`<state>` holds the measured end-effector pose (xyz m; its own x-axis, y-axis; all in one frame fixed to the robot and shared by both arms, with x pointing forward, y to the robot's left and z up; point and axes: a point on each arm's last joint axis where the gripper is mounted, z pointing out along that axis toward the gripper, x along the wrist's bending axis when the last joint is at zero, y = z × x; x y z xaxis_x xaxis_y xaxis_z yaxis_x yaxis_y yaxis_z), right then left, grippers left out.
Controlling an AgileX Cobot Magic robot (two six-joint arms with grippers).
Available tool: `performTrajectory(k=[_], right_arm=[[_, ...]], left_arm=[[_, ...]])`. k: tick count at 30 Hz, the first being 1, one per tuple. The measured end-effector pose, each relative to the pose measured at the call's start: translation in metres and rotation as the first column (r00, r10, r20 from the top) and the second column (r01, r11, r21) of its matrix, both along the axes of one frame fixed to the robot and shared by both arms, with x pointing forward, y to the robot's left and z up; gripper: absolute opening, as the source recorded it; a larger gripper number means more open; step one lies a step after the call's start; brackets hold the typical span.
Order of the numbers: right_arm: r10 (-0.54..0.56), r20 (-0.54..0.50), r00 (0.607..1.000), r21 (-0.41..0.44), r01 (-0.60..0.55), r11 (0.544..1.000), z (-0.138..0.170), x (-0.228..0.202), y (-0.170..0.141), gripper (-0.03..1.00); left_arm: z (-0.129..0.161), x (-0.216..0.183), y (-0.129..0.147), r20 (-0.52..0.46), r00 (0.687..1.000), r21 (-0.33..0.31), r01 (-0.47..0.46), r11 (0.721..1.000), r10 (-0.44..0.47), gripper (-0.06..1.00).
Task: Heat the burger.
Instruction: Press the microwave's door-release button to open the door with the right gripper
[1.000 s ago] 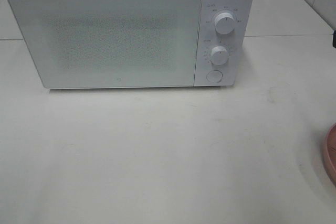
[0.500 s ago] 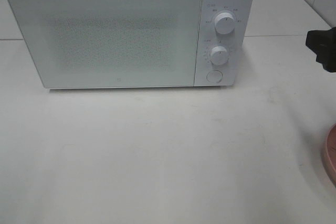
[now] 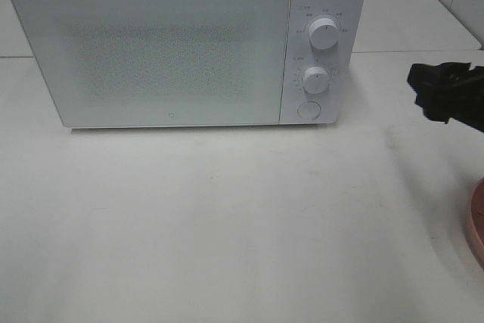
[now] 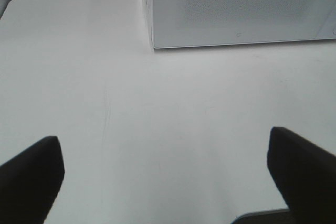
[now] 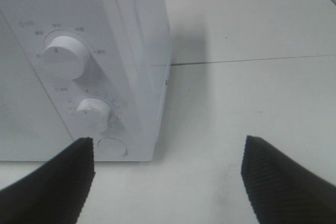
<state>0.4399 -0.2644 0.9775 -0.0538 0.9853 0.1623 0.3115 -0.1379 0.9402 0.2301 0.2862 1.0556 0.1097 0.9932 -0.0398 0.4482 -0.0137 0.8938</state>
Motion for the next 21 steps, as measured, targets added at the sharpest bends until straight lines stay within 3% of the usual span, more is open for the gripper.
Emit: performTrajectory(k=[6, 17, 21], right_arm=[[0.054, 0.014, 0.998, -0.081, -0.052, 0.995, -0.013, 0.005, 0.023, 0.75], [-0.102, 0.062, 0.993, -0.171, 0.111, 0.979, -0.034, 0.001, 0.048, 0.75], [-0.097, 0.065, 0.993, -0.207, 0.109, 0.972, -0.044, -0.004, 0.060, 0.75]], left_arm=[[0.000, 0.000, 0.000, 0.000, 1.000, 0.000, 0.000, 1.000, 0.000, 0.97], [0.000, 0.000, 0.000, 0.000, 1.000, 0.000, 0.000, 1.000, 0.000, 0.97], [0.000, 0.000, 0.000, 0.000, 1.000, 0.000, 0.000, 1.000, 0.000, 0.97]])
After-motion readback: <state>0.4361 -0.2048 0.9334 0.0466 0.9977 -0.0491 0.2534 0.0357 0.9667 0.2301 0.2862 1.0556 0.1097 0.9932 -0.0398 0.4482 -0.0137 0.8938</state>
